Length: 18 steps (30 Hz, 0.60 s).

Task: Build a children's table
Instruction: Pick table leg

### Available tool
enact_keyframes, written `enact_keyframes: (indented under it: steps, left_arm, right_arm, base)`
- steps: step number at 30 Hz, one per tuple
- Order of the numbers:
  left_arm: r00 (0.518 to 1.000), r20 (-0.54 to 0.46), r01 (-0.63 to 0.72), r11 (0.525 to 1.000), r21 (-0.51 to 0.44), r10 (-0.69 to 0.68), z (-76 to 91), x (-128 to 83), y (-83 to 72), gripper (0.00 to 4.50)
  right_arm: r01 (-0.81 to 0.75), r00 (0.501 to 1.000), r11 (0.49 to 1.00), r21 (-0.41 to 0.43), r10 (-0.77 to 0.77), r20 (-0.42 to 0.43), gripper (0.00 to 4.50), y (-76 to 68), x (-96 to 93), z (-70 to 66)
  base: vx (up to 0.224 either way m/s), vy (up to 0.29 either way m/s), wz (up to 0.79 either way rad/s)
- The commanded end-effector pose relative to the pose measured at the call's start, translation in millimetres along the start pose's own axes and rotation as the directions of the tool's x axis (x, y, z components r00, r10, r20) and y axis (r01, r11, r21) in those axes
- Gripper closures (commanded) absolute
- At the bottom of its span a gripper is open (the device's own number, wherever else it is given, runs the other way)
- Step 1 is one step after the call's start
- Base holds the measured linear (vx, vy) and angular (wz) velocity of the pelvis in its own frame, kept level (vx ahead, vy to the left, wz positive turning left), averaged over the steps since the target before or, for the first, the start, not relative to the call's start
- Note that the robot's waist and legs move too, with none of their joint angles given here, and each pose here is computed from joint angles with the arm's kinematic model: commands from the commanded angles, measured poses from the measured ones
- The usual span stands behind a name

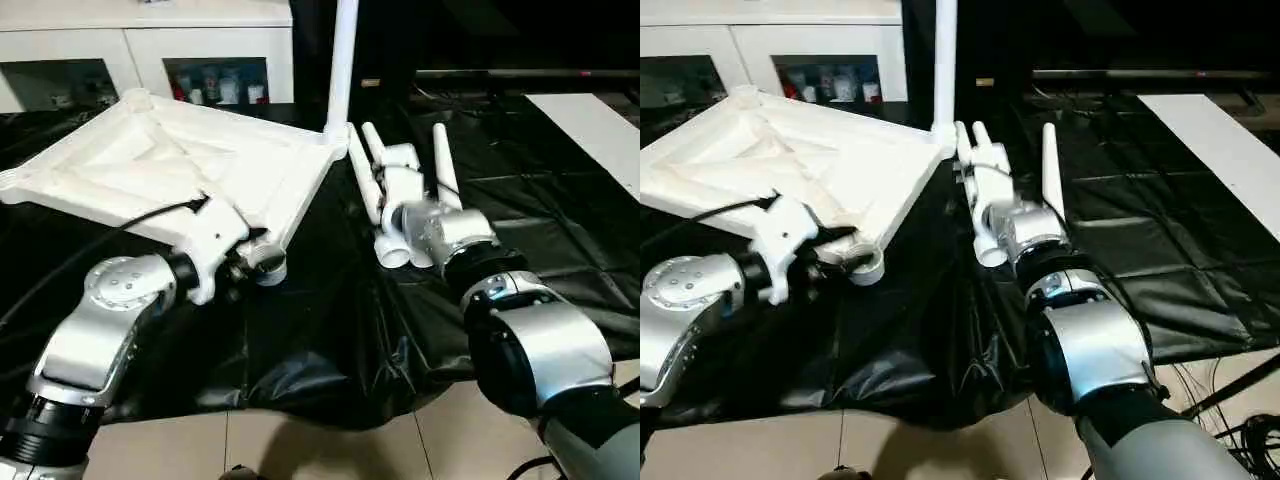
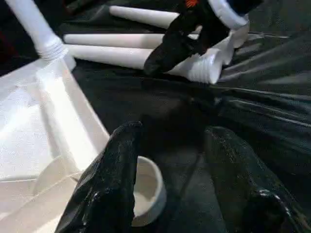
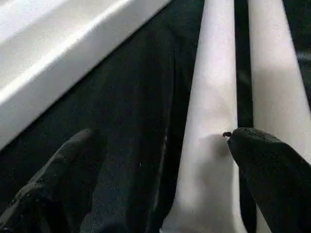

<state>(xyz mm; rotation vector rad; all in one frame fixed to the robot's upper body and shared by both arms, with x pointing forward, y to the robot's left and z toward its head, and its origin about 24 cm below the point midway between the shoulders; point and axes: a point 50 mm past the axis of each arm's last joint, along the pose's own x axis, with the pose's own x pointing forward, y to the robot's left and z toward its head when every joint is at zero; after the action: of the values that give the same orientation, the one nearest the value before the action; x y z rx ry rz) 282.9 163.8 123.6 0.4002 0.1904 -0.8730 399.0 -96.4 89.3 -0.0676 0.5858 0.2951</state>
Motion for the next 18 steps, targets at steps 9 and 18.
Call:
enact_keyframes:
  steps: [9,18]
  left_arm:
    - [0.991,-0.044,0.129,0.991,-0.024,-0.129,1.7,-5,-14.2,2.12]
    - [0.986,-0.058,0.157,0.987,-0.042,-0.159,4.0,-2,-18.4,2.12]
  right_arm:
    - [0.061,0.997,0.998,0.027,-0.059,-0.054,0.05,-3.0,1.1,-7.9]
    - [0.009,0.99,0.999,0.049,-0.002,-0.139,0.05,2.3,4.4,-30.2]
  base:
    - [0.0,0.0,0.0]
    - [0.0,0.0,0.0]
